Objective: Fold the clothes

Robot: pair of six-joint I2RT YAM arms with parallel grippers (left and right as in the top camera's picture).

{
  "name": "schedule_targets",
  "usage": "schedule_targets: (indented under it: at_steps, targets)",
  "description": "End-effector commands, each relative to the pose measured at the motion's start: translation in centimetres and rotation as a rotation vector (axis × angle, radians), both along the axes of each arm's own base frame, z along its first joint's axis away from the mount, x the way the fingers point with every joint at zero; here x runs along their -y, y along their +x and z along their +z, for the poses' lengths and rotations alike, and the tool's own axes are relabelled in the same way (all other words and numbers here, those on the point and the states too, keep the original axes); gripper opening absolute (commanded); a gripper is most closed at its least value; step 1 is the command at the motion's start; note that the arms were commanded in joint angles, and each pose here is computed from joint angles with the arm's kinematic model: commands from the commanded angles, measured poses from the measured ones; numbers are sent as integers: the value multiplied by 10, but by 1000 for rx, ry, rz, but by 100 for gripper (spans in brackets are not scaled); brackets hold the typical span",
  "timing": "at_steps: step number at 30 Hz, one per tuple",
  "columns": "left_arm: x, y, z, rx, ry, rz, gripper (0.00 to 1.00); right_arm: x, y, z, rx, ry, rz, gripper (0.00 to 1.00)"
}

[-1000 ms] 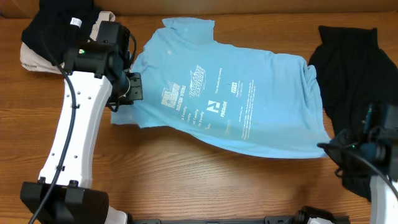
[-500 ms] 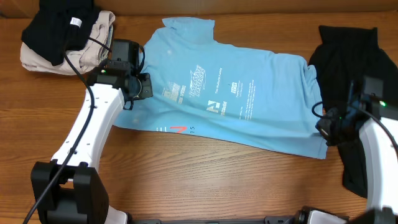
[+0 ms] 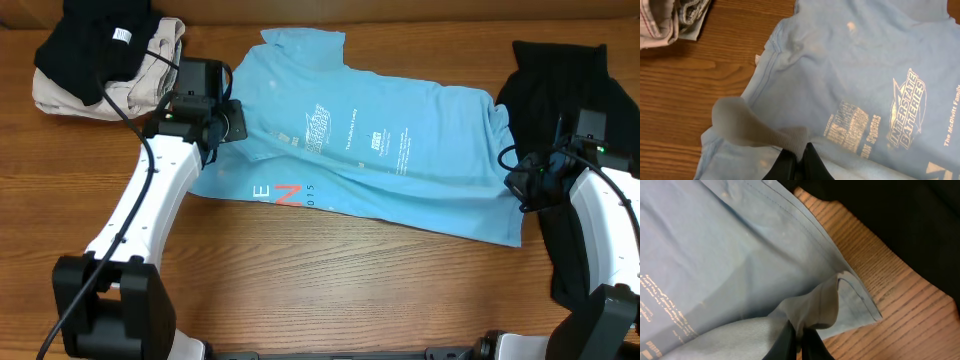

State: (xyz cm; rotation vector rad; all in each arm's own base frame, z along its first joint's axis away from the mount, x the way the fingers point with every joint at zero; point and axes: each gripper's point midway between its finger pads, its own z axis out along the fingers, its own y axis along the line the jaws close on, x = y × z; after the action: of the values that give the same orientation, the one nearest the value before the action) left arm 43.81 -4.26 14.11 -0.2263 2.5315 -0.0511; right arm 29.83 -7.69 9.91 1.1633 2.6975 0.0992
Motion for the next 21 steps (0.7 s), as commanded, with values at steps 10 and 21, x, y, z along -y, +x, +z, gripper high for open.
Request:
schedule_targets:
  at_steps: [10,21]
  targets:
    - [0,22,-36,-11,13,19,5,8,22,-9,60,-22,3,4]
    - [-2,41,-30,61,16,30,100,12,39,-9,119,-40,33,90]
